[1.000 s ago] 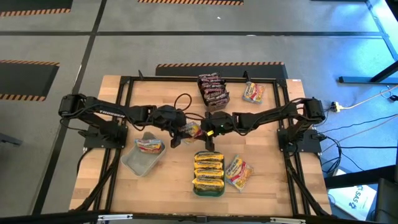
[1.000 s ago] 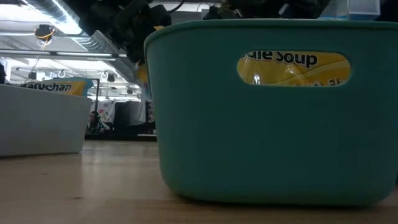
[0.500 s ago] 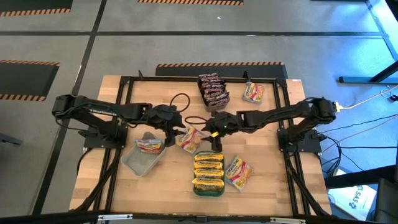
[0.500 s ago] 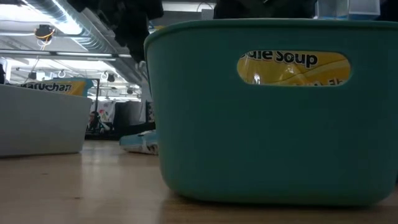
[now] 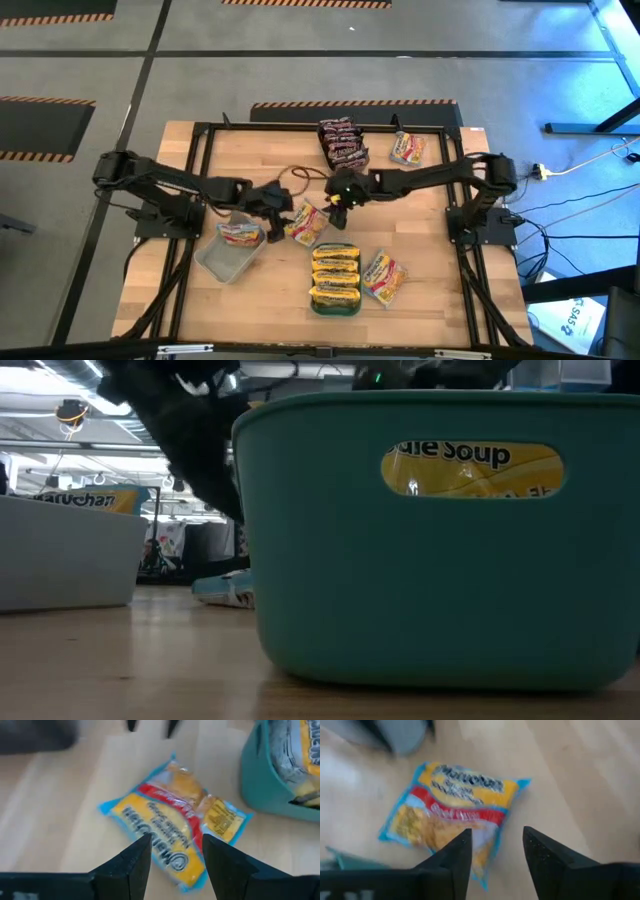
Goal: Sort Maruchan noodles
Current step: Put the blue noodle pack into the white bin
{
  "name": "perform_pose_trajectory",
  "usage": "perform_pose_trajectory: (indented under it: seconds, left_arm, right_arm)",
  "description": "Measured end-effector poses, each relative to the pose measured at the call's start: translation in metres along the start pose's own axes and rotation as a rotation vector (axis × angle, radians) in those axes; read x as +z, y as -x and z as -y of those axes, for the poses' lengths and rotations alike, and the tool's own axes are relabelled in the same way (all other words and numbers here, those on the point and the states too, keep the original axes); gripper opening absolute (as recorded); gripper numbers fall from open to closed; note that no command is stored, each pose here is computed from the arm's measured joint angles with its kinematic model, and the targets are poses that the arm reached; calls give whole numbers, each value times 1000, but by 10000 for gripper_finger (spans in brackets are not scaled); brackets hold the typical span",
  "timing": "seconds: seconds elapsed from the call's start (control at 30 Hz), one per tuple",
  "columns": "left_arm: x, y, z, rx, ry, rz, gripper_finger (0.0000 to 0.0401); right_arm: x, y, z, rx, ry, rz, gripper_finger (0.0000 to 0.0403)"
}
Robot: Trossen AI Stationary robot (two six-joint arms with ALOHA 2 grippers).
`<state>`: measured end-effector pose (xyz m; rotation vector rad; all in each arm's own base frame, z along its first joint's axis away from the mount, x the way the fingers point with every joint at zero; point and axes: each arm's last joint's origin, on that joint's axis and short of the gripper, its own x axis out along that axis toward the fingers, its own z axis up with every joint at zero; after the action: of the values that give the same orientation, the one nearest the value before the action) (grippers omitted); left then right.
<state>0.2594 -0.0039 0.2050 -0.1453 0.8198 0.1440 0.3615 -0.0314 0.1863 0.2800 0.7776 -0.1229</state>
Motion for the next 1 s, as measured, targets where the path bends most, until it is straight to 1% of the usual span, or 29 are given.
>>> perform_pose_trajectory:
  seconds: [0.07, 0.1, 0.17, 0.23, 0.3, 0.33, 0.43, 0.57, 0.7, 0.8, 0.87, 0.93, 1.0]
  left_arm:
    - [-4, -13, 6, -18, -10, 9, 171]
    - [-7, -18, 8, -20, -19, -9, 171]
    - [-9, -33, 14, -31, -32, -13, 171]
    - [-15, -43, 18, -32, -45, -45, 172]
    - [-17, -53, 22, -39, -53, -47, 171]
    - [-20, -57, 23, -38, -57, -61, 170]
    - [-26, -68, 24, -30, -64, -90, 168]
    - [-27, -74, 21, -4, -95, -100, 168]
    - [-24, -71, 10, 72, -174, -94, 168]
    - [-21, -66, -2, 169, -260, -88, 167]
    - [-19, -61, -9, 256, -300, -90, 167]
    - [-13, -57, -13, 329, -289, -53, 167]
    - [-11, -50, -17, 344, -276, -51, 167]
  right_arm:
    - [-1, -12, 11, 65, -49, -5, 150]
    - [-2, -18, 16, 91, -64, -11, 144]
    - [-5, -27, 23, 150, -75, -34, 135]
    - [-8, -38, 27, 195, -74, -27, 124]
    - [-14, -43, 30, 220, -82, -60, 108]
    - [-14, -48, 30, 232, -71, -49, 99]
    - [-20, -53, 31, 223, -55, -80, 71]
    - [-22, -54, 31, 223, -50, -100, 43]
    - [-22, -45, 30, 216, -61, -146, 30]
    - [-24, -36, 29, 220, -71, -193, 29]
    - [-23, -30, 27, 221, -74, -209, 28]
    - [-21, -22, 26, 217, -75, -218, 28]
    - [-19, -17, 26, 186, -72, -211, 28]
